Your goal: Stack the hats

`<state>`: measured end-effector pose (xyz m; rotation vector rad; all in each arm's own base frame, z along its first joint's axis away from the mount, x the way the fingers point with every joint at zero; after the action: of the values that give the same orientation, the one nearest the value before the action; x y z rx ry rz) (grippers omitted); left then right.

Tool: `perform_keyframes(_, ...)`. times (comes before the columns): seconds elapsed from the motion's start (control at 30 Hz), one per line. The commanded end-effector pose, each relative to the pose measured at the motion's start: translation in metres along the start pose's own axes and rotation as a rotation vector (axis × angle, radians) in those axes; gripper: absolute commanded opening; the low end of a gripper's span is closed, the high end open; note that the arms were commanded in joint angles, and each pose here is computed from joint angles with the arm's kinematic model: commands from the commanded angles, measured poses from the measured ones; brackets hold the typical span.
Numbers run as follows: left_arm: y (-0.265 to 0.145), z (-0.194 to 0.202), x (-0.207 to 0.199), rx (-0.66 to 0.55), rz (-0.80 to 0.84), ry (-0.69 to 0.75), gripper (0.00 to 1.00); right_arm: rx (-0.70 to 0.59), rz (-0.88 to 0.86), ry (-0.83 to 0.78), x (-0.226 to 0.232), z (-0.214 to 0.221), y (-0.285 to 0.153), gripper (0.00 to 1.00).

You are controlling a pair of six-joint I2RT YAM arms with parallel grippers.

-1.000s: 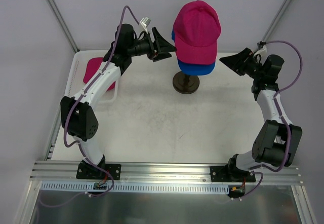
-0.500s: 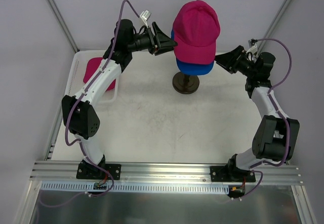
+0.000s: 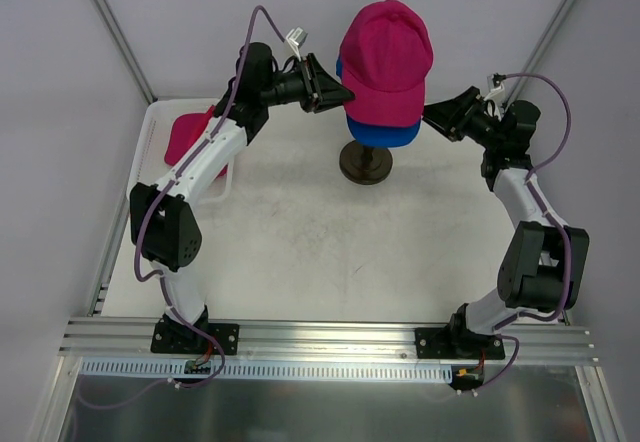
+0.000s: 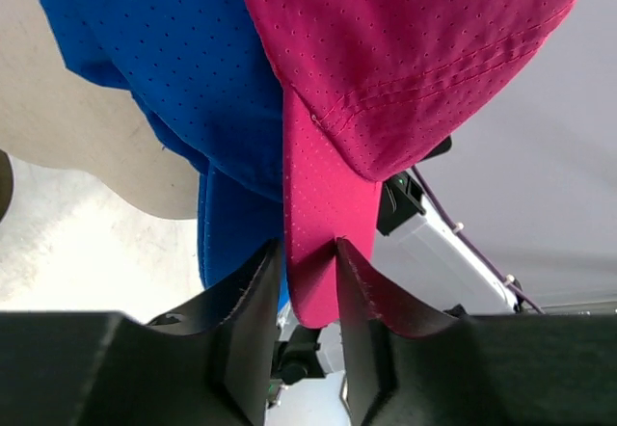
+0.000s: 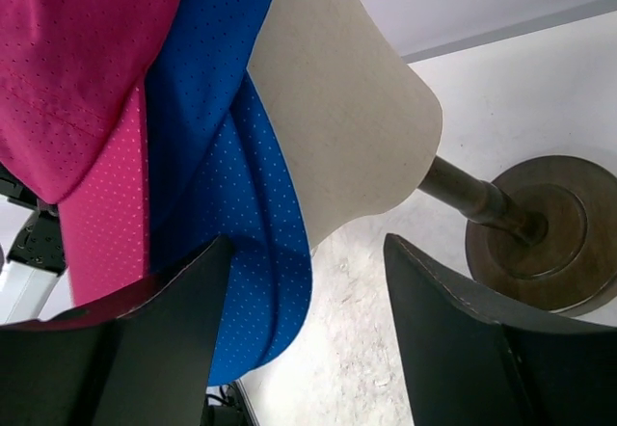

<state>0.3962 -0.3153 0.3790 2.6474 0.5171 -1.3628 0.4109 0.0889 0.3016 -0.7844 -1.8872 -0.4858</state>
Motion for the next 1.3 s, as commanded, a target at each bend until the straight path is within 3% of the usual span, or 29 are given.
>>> perform_keyframes(0.0,-0.003,0.007,-0.018,0.013,0.045,0.001,0.22,-0.013,-0.08,-0.05,0.026,-0.01,0.007,0.36)
perform_keyframes(0.07,-0.003,0.012,-0.018,0.018,0.041,-0.026,0.14,-0.015,-0.093,-0.042,0.028,-0.01,0.008,0.3)
perform_keyframes(0.13,-0.003,0.021,-0.011,0.029,0.02,-0.067,0.0,-0.015,-0.098,-0.039,0.029,-0.01,0.009,0.15)
perform_keyframes(0.2,-0.003,0.028,-0.005,0.038,0.005,-0.093,0.0,-0.016,-0.099,-0.028,0.029,-0.009,0.009,0.0)
perform_keyframes(0.77,0.021,0.06,0.03,0.035,-0.162,-0.252,0.0,-0.07,-0.128,0.022,0.041,-0.026,0.021,0.01)
perform_keyframes(1.0,0.023,0.053,0.023,0.029,-0.136,-0.226,0.11,-0.164,-0.069,-0.025,0.033,-0.058,0.012,0.41)
perform_keyframes(1.1,0.021,0.055,0.018,0.045,-0.114,-0.194,0.25,-0.211,-0.035,-0.068,0.032,-0.08,0.004,0.57)
perform_keyframes(1.27,0.006,0.063,0.007,0.053,-0.097,-0.098,0.34,-0.256,0.025,-0.183,0.042,-0.109,-0.006,0.73)
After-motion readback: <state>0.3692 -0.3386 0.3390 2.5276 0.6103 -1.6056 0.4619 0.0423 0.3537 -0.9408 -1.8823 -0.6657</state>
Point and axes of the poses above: each gripper's point midway between its finger pads, its own y axis out along the fingers, its own x axis along the line the jaws close on, z = x × y, the point moved 3 cm from there along -y, back along the fingers, and after that the axes turned 10 degrees about y, right-handed, at the moved point
